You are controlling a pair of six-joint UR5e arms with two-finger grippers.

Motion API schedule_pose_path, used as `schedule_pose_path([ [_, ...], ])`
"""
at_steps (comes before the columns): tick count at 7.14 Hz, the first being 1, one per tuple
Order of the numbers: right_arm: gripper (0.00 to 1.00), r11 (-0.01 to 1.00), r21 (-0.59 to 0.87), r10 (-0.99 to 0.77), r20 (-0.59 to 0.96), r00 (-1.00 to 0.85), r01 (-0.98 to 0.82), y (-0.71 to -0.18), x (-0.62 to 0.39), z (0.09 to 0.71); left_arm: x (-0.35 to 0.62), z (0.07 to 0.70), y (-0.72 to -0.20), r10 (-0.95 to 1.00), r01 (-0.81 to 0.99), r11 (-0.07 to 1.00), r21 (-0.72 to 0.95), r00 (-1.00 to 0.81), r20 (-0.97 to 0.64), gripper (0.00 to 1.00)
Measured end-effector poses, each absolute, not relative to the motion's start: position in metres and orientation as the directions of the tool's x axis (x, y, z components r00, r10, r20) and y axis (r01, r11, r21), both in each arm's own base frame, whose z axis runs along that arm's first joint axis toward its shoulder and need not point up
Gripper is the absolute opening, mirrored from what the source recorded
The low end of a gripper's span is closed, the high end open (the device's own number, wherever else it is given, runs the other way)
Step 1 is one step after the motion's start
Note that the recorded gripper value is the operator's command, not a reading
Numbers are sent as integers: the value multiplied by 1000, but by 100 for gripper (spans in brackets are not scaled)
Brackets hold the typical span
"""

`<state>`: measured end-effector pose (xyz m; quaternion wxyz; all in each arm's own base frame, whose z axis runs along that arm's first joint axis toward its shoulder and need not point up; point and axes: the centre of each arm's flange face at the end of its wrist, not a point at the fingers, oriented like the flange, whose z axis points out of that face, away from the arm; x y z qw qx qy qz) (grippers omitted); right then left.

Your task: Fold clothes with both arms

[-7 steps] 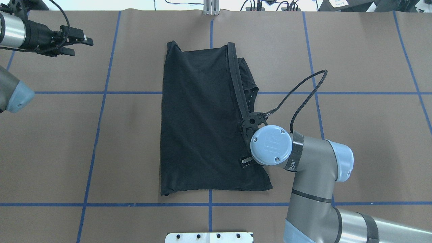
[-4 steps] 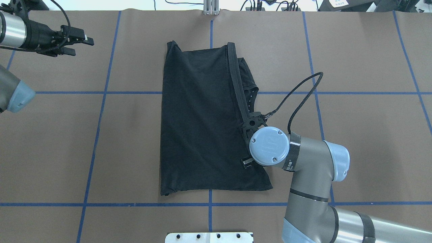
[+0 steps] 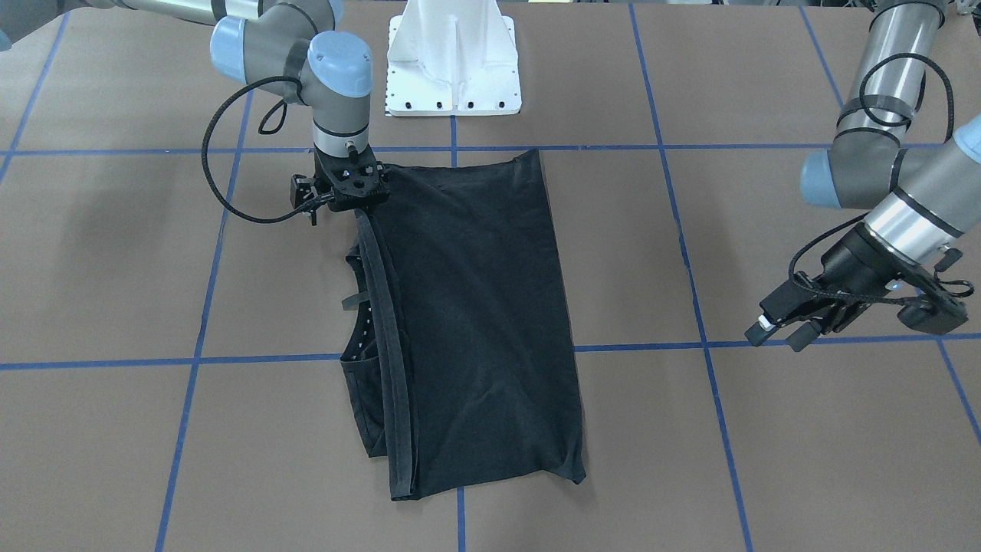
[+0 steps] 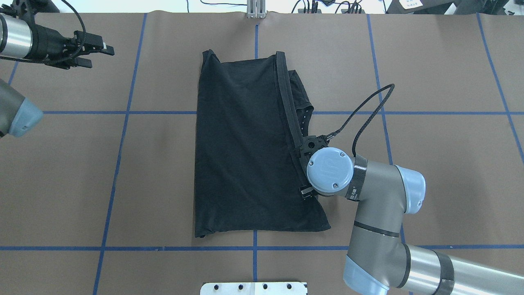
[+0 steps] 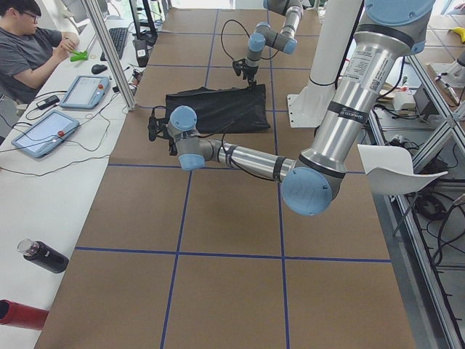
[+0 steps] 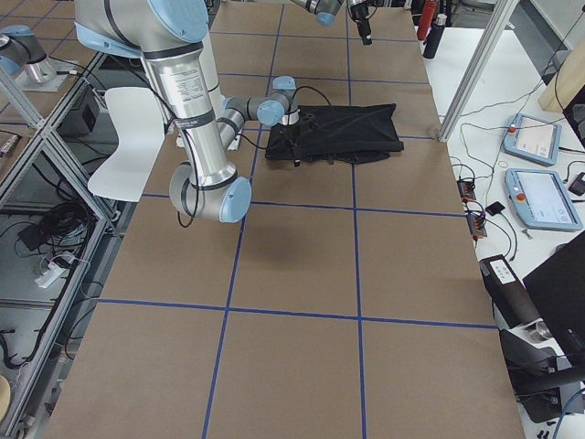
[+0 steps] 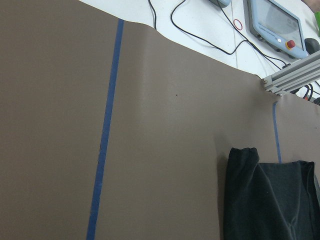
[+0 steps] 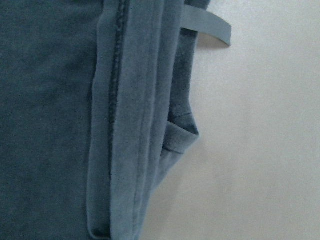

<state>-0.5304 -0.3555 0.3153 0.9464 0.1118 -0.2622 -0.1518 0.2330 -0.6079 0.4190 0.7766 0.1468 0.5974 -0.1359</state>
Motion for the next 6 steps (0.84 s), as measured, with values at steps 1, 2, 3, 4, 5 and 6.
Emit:
schedule_pose_path([
  [1, 100, 931, 283, -343, 460, 819, 230, -365, -521, 322, 233, 418, -608, -34, 387, 920, 67, 249, -968, 100],
  [2, 100, 934, 269, -338, 454, 824, 234, -371, -513, 334, 234, 417, -608, -32, 386, 920, 68, 248, -968, 100],
  [3, 100, 937, 258, -332, 448, 830, 236, -372, -507, 345, 234, 415, -609, -31, 386, 920, 69, 247, -969, 100],
  [4, 100, 938, 256, -329, 449, 831, 233, -372, -501, 347, 235, 415, -609, -30, 385, 920, 70, 247, -969, 100],
  [5, 100, 941, 257, -322, 471, 821, 222, -376, -493, 337, 235, 415, -609, -30, 385, 920, 70, 247, -968, 100],
  [6, 100, 944, 257, -313, 505, 804, 206, -386, -485, 320, 235, 416, -609, -31, 385, 920, 69, 248, -968, 100],
])
